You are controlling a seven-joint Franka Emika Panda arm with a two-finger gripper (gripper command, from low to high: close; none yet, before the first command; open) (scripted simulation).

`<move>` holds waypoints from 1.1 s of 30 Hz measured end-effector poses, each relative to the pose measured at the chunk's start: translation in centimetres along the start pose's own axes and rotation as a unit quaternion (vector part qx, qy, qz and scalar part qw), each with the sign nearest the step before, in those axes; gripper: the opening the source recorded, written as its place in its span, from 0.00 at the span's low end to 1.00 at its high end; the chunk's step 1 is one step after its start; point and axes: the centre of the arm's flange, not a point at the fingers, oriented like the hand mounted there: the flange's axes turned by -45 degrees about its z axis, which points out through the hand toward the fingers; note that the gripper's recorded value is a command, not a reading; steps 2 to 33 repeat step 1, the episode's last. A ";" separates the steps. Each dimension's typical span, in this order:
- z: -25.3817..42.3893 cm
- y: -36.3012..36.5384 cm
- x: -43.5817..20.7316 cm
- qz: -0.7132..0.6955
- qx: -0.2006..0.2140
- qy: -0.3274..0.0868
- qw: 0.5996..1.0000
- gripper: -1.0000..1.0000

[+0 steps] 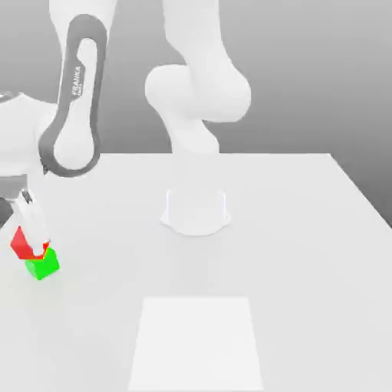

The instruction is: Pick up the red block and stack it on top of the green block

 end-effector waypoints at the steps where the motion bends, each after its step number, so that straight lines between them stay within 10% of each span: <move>1: -1.0 0.0 -0.1 0.000 0.000 0.000 1.000 1.00; 33: -1.0 0.0 -0.1 0.000 0.000 0.000 1.000 1.00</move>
